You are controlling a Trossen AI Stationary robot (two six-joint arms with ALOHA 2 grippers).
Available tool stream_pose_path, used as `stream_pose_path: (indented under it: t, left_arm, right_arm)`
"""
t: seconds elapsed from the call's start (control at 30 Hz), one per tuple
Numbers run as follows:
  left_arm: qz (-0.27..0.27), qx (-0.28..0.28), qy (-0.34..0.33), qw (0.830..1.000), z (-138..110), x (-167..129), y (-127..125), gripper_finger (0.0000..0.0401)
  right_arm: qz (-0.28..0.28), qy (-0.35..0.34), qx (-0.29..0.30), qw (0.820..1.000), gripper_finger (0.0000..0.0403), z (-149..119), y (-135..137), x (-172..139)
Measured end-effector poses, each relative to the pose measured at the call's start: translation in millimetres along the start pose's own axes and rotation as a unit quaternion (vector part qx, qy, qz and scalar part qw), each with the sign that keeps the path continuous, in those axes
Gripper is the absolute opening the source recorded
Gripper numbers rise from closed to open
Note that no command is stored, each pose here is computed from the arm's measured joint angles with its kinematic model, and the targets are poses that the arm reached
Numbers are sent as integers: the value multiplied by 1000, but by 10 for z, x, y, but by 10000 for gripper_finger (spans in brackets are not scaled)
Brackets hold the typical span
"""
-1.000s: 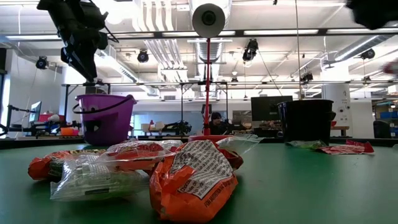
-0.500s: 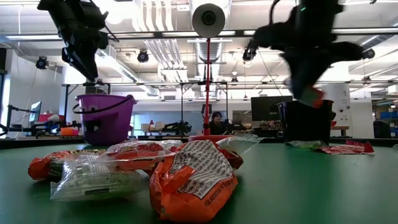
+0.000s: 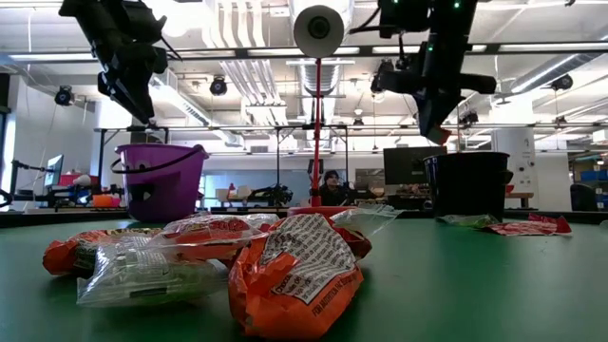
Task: Sort candy
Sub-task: Put the orange chocolate into the black bucket, then put the green gummy into the light green bucket
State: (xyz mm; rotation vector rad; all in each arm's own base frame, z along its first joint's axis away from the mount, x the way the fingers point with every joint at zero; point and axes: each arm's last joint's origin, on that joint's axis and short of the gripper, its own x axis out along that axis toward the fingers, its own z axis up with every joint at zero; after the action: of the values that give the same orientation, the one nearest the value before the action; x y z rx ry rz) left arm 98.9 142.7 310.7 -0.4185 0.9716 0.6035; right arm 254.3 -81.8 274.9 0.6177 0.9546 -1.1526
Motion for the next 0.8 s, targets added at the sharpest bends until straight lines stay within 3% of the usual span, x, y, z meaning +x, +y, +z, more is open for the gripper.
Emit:
stream_pose_path:
  t: [0.27,0.43,0.8]
  left_arm:
    - [0,-2,0,1000,0,0,0,158]
    - [0,-2,0,1000,0,0,0,158]
    - [0,-1,0,1000,0,0,0,158]
  right_arm:
    - [-19,-14,10,1000,22,282,-401,-16]
    - [-24,-15,-5,1000,30,326,-488,-26]
    - [-16,-2,-22,1000,120,319,-495,-23]
